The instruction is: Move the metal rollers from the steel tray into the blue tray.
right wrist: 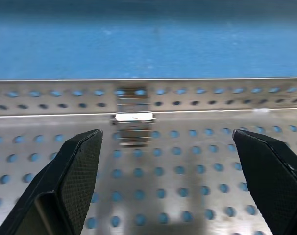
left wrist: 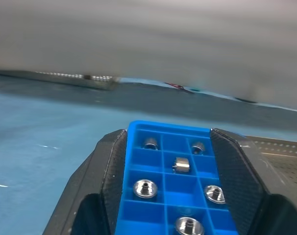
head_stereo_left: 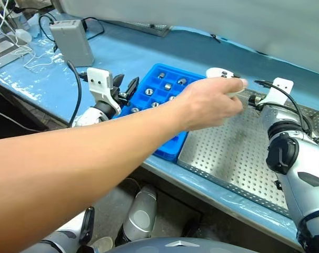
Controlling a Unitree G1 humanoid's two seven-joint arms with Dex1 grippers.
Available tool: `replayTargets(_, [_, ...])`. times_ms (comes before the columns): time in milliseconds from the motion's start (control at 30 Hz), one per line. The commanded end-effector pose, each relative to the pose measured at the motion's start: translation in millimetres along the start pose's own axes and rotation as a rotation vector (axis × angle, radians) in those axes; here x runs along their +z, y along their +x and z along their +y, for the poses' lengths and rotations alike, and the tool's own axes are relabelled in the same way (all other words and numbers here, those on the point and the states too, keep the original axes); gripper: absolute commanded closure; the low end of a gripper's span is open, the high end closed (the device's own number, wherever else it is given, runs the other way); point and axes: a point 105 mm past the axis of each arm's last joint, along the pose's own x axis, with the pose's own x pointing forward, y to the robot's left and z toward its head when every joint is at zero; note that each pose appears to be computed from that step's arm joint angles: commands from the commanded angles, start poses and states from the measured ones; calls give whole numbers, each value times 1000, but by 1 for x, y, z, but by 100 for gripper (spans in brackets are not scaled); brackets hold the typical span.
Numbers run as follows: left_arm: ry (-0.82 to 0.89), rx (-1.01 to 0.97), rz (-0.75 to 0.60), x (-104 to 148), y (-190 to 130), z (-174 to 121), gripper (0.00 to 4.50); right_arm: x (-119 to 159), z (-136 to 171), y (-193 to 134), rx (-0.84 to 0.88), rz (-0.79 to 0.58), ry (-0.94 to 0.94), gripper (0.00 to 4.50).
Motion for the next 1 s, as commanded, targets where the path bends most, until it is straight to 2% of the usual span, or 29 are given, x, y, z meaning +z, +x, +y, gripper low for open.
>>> replayTargets(33, [1,-75,-72,15,12,-15,169,15,-10,0,-11,-49,33,6])
replayTargets(333, [-39,-196,-96,8,36,-40,169,26,-24,-1,-40,-78,25,6])
replayTargets(567, [-58,-200,-104,3,40,-37,169,48,-16,-4,19,-127,45,6])
replayTargets(700, [-63,-196,-98,0,43,-28,169,80,18,-13,167,-219,-14,6])
replayTargets(833, [-79,-237,-75,-5,51,-25,169,110,70,-32,392,-338,-206,6])
replayTargets(900, [-76,-282,-55,-10,54,-30,169,112,75,-35,406,-385,-312,6])
replayTargets(1000, [-92,-352,-38,-16,58,-40,169,92,81,-39,590,-332,-386,6])
